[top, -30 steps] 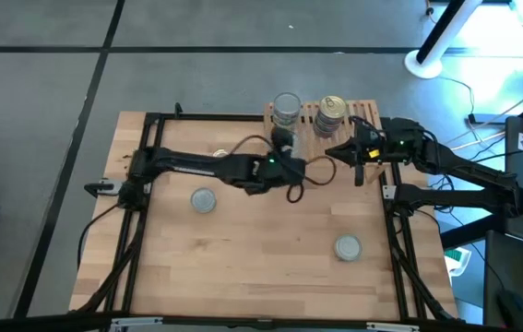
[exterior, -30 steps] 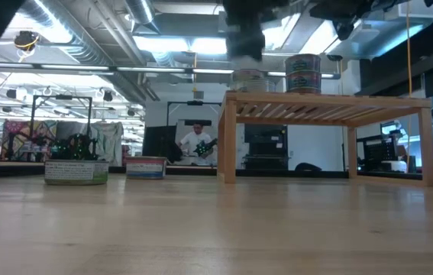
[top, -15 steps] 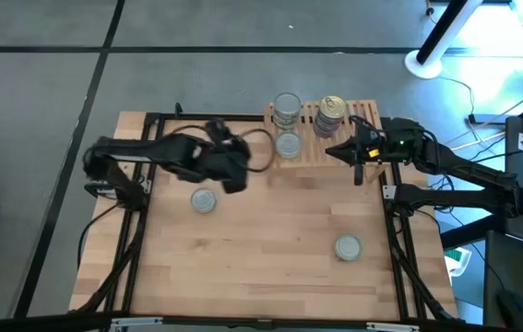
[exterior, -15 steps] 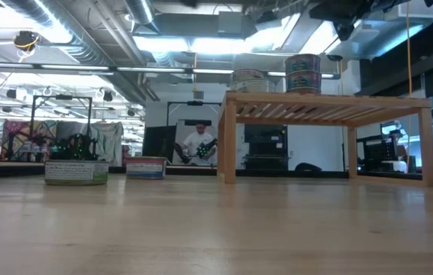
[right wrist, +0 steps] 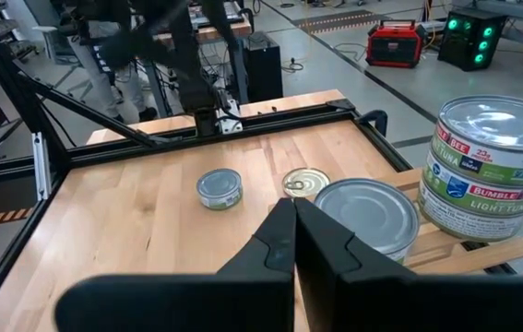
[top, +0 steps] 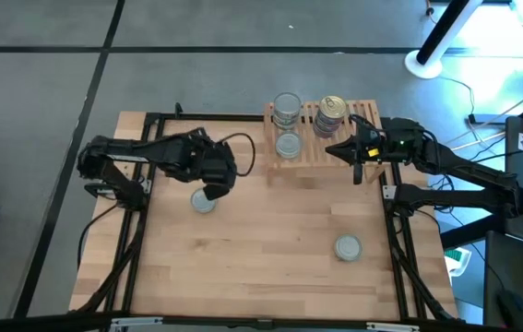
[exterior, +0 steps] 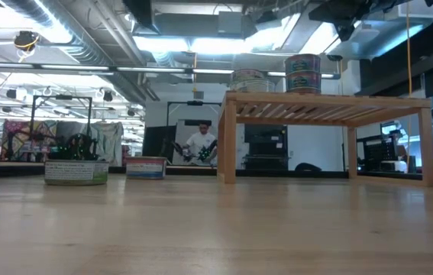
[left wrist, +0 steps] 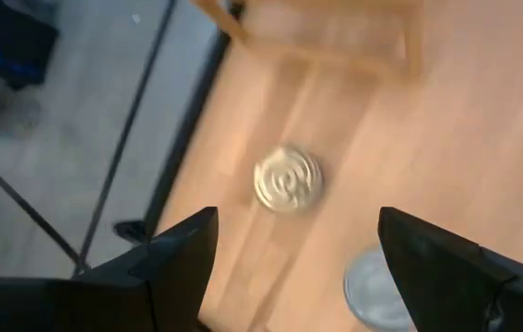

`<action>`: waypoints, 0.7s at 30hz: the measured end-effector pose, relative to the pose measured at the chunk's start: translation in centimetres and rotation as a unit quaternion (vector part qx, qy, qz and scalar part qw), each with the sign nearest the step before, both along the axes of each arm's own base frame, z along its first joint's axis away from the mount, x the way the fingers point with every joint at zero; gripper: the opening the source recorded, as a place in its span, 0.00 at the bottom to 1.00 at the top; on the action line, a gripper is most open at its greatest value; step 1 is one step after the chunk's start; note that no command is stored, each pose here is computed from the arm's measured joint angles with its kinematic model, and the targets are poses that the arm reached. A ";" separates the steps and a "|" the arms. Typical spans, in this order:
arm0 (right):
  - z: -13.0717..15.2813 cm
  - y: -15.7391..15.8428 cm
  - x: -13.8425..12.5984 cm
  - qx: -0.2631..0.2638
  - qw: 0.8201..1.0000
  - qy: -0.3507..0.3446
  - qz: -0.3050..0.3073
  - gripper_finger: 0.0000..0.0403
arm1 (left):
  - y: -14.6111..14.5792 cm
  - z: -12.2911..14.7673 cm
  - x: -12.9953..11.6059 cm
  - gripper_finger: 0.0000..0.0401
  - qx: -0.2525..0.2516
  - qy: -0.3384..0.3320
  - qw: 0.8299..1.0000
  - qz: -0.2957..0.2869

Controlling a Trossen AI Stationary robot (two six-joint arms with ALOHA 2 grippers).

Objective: Stack canned seafood by type on shelf
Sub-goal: Stack the green tuna can on top of the green tuna can on the shelf

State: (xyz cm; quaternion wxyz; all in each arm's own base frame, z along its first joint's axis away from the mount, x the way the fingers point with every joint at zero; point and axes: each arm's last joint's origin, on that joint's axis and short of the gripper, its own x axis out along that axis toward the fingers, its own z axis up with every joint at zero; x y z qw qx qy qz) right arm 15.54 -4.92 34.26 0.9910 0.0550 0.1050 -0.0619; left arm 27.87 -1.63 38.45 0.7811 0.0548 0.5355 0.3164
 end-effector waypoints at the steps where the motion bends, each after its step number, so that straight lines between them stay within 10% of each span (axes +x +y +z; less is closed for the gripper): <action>1: 0.0 0.0 0.0 0.000 1.000 0.000 0.000 0.01 | 0.0 -0.7 0.1 0.73 -0.005 0.015 1.000 -0.004; 11: -0.1 0.2 0.3 0.010 0.999 -0.002 0.045 0.03 | -1.0 -8.8 0.0 0.73 -0.132 0.136 0.981 -0.034; 21: -1.9 -0.2 2.9 0.082 0.988 0.042 0.127 0.36 | -3.0 -16.4 -1.1 0.73 -0.217 0.158 0.963 -0.029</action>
